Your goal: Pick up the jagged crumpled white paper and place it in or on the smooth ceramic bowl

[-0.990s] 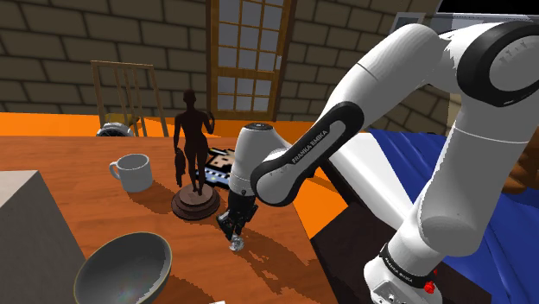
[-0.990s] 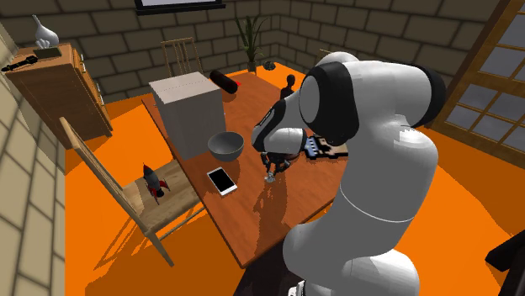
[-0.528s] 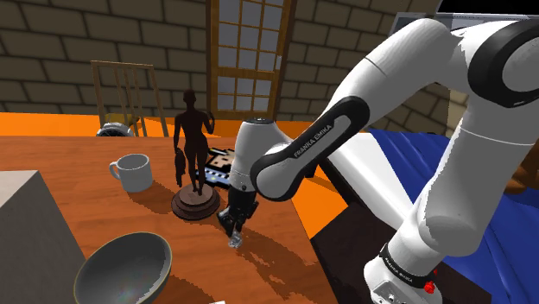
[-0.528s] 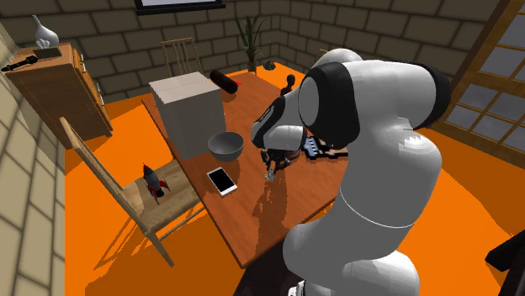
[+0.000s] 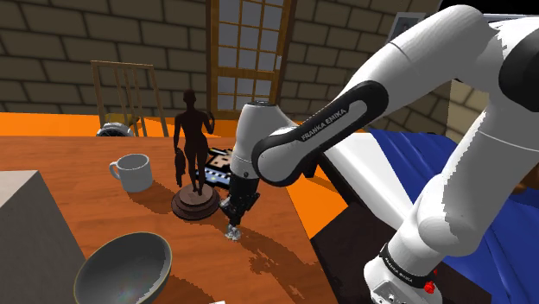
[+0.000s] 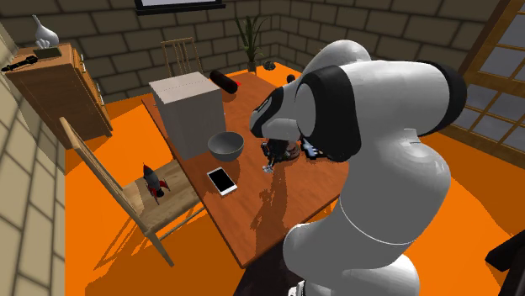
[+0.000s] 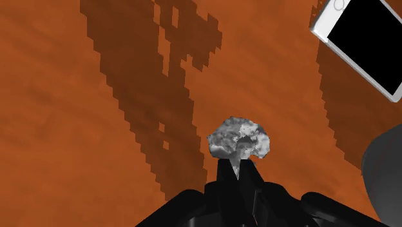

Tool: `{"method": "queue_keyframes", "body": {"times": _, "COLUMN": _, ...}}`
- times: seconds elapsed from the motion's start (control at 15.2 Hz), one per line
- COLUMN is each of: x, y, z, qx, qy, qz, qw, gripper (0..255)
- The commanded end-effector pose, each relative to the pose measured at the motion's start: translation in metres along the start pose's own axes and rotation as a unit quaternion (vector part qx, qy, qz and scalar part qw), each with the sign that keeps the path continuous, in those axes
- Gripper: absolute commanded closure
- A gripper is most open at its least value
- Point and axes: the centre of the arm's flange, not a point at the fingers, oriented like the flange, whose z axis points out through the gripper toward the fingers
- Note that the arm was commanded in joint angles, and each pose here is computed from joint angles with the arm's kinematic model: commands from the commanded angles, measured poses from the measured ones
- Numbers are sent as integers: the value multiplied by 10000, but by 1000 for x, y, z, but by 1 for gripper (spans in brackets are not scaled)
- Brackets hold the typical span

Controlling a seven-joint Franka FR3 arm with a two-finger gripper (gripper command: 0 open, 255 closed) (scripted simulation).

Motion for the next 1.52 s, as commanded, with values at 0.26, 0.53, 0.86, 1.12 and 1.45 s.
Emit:
{"method": "queue_keyframes", "body": {"times": 0.26, "x": -1, "y": -6, "z": -32, "qx": -1, "qy": -2, "qz": 0, "qw": 10000, "gripper": 255}}
{"method": "queue_keyframes", "body": {"times": 0.53, "x": -2, "y": -6, "z": -38, "qx": 1, "qy": 1, "qz": 0, "qw": 10000, "gripper": 0}}
{"method": "queue_keyframes", "body": {"times": 0.86, "x": -17, "y": 8, "z": 30, "qx": 564, "qy": 379, "qz": 390, "qw": 9969, "gripper": 0}}
{"method": "queue_keyframes", "body": {"times": 1.12, "x": -16, "y": 7, "z": 49, "qx": 591, "qy": 397, "qz": 409, "qw": 9966, "gripper": 0}}
{"method": "queue_keyframes", "body": {"times": 1.45, "x": -14, "y": 4, "z": 72, "qx": 591, "qy": 397, "qz": 409, "qw": 9966, "gripper": 0}}
